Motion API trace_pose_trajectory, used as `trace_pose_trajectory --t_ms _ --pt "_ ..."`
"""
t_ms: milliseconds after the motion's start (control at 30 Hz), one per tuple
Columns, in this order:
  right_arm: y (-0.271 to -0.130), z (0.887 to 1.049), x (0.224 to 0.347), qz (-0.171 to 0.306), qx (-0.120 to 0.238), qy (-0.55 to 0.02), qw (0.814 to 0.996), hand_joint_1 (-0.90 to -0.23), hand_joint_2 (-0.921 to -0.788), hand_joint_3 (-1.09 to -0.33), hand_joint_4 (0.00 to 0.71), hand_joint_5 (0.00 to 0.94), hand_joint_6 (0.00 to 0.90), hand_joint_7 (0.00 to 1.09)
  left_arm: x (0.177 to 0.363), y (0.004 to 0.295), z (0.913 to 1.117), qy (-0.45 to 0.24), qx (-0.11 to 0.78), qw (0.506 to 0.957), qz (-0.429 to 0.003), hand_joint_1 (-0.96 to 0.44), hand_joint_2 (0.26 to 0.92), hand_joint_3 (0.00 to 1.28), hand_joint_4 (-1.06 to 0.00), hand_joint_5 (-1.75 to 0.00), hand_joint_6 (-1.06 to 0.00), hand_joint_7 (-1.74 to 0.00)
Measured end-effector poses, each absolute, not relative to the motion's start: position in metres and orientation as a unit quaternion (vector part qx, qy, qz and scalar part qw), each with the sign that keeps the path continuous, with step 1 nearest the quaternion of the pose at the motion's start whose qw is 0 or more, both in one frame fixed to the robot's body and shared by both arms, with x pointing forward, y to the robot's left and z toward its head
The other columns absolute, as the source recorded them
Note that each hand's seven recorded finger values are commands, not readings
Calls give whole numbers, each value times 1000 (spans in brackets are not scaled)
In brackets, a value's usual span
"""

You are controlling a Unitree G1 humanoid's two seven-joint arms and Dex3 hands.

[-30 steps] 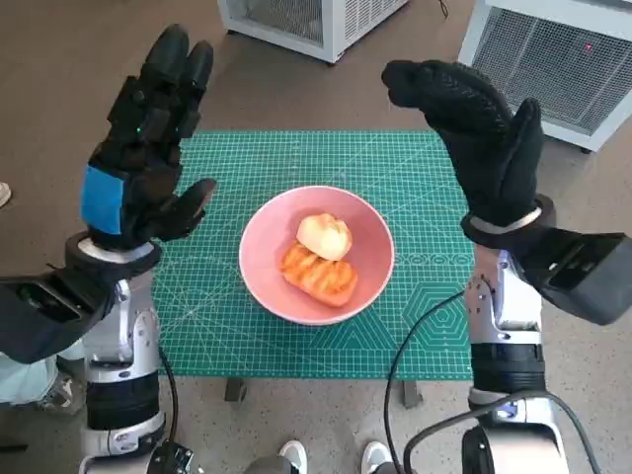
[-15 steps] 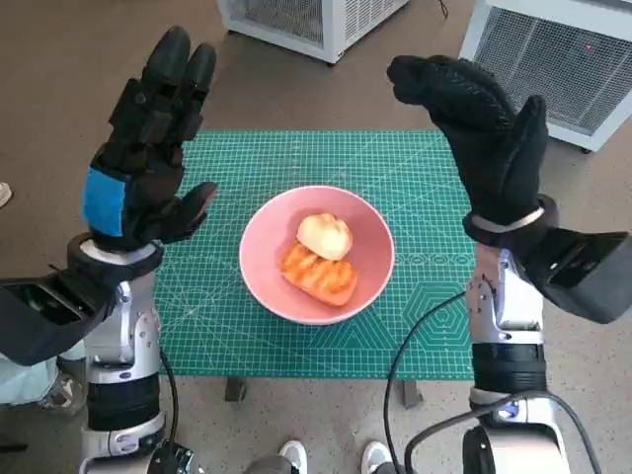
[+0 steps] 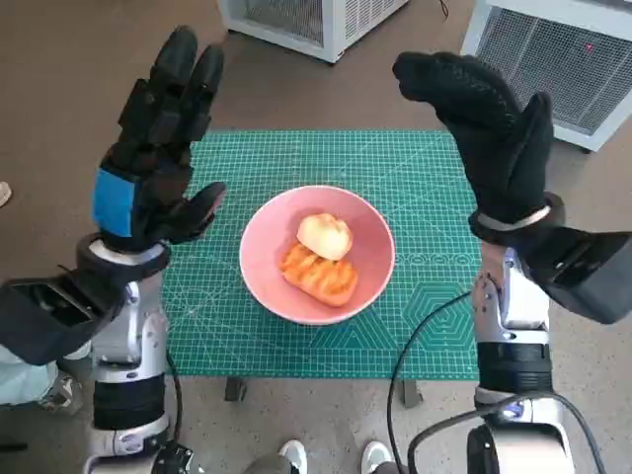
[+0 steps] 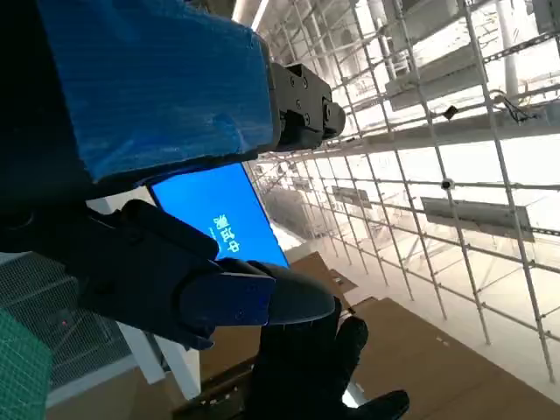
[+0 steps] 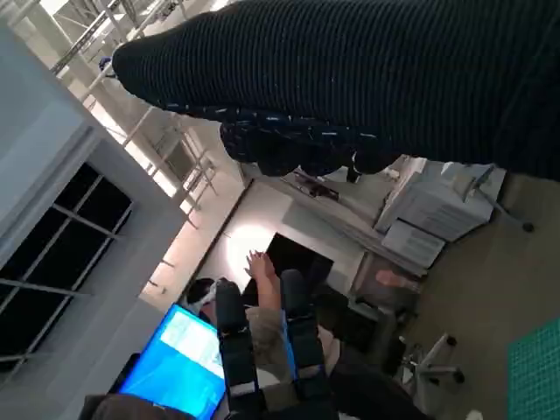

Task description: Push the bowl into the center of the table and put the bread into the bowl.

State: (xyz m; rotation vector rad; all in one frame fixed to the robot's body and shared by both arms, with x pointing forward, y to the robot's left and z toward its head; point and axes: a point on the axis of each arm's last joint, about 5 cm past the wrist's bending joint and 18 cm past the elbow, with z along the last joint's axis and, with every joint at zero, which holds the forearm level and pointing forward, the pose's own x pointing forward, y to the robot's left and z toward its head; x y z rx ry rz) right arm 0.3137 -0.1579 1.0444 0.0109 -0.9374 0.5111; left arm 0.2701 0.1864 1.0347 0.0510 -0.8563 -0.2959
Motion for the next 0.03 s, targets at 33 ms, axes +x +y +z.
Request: trace_pose_trajectory --t_ms 33 --pt "-158 1045 314 244 4 -447 861 -688 -921 -822 185 17 -1 629 270 186 1035 -414 25 899 -142 -688 921 352 -137 0 -130 -28"
